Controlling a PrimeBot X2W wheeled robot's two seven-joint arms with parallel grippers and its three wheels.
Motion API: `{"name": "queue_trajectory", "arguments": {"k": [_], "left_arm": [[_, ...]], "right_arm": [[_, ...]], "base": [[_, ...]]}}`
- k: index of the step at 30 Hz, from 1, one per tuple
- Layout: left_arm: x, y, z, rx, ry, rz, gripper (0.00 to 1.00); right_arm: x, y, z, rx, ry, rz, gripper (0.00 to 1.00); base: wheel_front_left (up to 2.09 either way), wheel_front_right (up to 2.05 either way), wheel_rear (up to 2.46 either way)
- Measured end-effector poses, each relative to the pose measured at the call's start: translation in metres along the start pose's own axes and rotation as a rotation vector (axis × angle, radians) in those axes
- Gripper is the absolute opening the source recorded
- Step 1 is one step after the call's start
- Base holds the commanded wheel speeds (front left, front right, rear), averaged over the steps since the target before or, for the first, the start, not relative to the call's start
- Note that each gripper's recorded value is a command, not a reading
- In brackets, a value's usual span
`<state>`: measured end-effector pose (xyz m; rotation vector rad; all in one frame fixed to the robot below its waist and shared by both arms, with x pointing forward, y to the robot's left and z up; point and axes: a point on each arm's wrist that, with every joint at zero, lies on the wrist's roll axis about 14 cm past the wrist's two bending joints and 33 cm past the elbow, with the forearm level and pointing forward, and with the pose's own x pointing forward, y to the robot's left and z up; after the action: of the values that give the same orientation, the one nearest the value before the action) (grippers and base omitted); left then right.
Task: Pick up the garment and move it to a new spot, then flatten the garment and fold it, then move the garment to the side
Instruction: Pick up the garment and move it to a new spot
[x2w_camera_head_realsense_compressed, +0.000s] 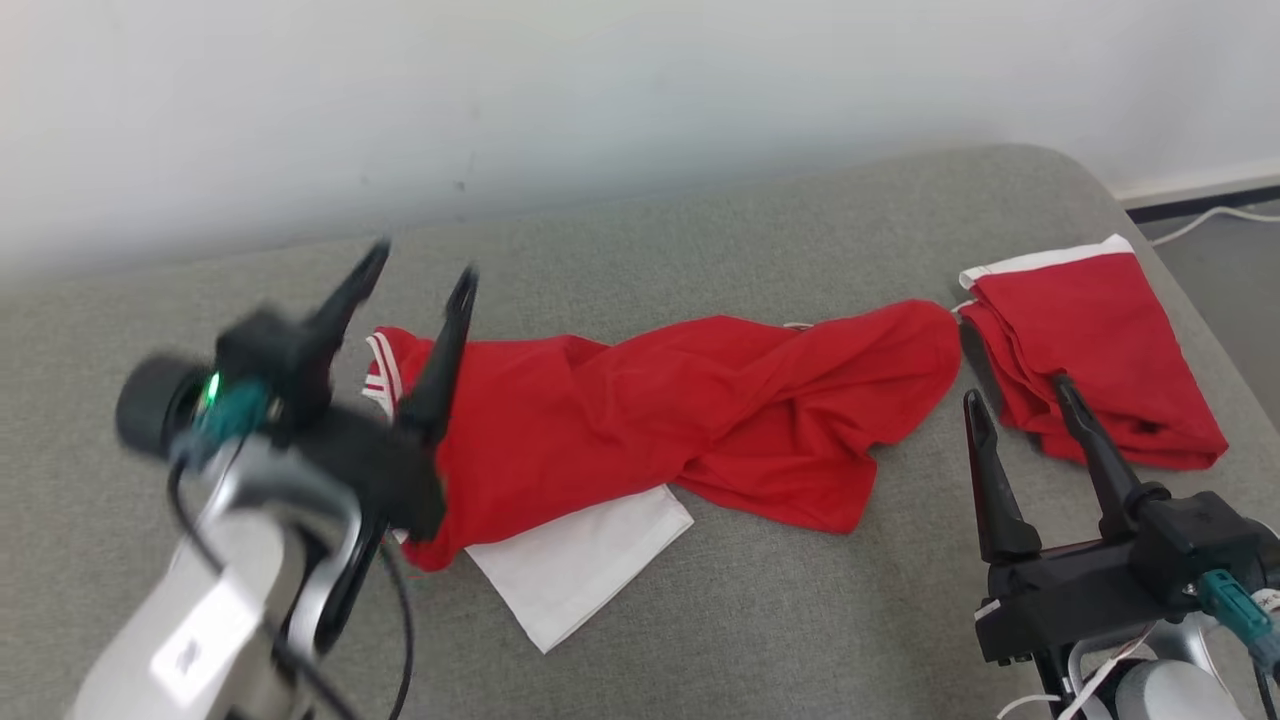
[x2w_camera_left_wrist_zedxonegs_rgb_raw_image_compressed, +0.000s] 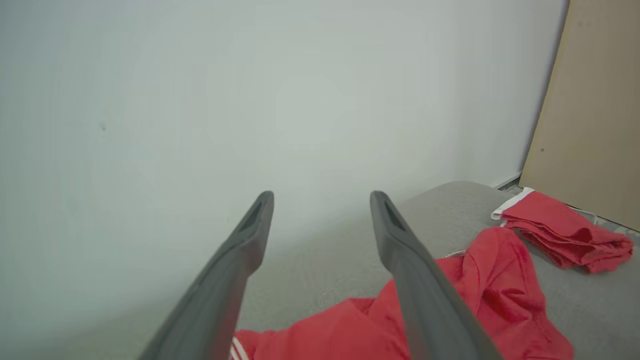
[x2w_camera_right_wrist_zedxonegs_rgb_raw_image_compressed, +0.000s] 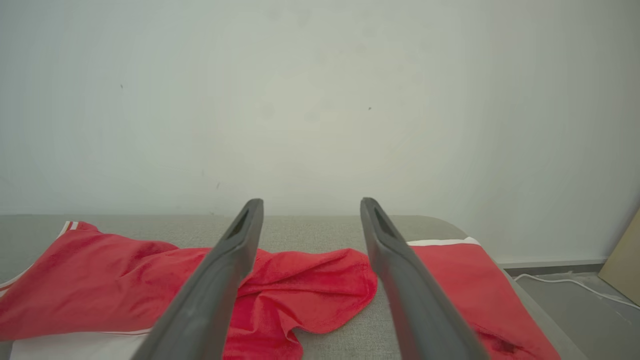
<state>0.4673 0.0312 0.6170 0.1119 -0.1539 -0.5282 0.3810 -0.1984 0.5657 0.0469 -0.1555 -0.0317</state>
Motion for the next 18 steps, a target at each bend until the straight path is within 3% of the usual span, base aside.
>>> {"name": "queue_trajectory", "arguments": {"k": [10, 13, 18], "left_arm": [[-0.097, 0.011, -0.045, -0.150, 0.003, 0.178, 1.00], [-0.122, 0.035, -0.056, -0.196, -0.008, 0.341, 1.00], [-0.157, 0.060, -0.072, -0.183, 0.009, 0.494, 1.00]], "right_arm": [[-0.003, 0.002, -0.002, 0.001, -0.006, 0.004, 1.00], [-0.004, 0.011, -0.007, 0.013, 0.007, 0.024, 1.00], [-0.005, 0.022, -0.014, 0.017, 0.027, 0.063, 1.00]], "base": [[0.00, 0.00, 0.00], [0.00, 0.00, 0.00], [0.00, 0.00, 0.00]]}}
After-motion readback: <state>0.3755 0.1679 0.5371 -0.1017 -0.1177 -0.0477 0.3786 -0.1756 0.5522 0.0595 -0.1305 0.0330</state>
